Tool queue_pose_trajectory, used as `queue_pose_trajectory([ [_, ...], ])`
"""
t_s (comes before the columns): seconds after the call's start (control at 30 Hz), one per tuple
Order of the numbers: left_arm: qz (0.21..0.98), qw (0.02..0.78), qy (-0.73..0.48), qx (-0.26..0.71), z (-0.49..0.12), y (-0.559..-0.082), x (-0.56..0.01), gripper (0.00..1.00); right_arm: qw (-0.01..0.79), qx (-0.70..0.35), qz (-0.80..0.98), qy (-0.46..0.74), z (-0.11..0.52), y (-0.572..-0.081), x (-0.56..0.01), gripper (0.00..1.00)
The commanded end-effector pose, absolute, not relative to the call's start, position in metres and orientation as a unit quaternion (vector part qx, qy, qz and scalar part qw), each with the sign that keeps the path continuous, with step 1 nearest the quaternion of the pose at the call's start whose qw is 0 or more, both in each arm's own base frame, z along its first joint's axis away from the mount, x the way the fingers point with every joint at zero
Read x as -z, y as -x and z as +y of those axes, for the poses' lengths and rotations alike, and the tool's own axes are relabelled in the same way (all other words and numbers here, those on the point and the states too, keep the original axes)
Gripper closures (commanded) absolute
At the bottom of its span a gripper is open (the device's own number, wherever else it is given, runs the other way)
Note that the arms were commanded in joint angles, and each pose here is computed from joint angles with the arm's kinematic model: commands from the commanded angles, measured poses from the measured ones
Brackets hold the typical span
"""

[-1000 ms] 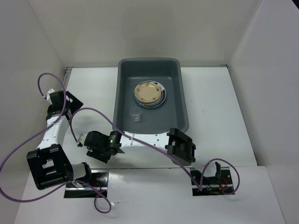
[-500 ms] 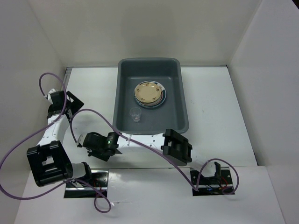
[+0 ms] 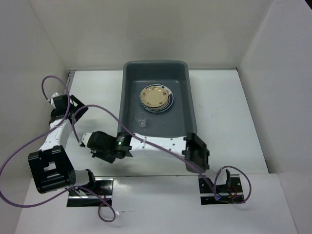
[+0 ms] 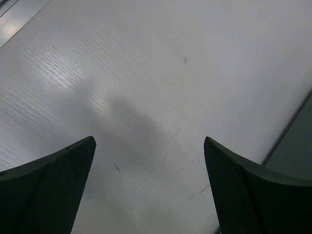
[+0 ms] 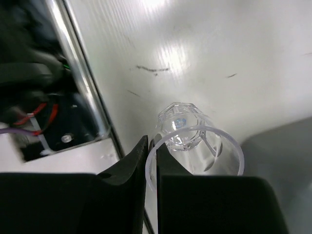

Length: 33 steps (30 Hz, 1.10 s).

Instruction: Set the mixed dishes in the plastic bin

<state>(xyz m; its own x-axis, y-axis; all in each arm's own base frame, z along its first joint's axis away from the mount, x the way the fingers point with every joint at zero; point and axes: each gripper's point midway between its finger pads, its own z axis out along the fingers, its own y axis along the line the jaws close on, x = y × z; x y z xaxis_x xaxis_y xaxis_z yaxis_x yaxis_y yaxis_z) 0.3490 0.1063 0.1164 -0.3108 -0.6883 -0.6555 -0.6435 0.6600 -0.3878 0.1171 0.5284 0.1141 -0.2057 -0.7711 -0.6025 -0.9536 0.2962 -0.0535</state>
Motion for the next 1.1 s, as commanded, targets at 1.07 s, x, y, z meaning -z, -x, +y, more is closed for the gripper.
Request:
queue_pose_trajectory([
  [1.07,0.799,0.44,0.405,0.056,0.101,-0.359,-0.124,0.02,0.403,-0.173,0.836,0.328,0.408,-0.358,-0.221,0.98],
])
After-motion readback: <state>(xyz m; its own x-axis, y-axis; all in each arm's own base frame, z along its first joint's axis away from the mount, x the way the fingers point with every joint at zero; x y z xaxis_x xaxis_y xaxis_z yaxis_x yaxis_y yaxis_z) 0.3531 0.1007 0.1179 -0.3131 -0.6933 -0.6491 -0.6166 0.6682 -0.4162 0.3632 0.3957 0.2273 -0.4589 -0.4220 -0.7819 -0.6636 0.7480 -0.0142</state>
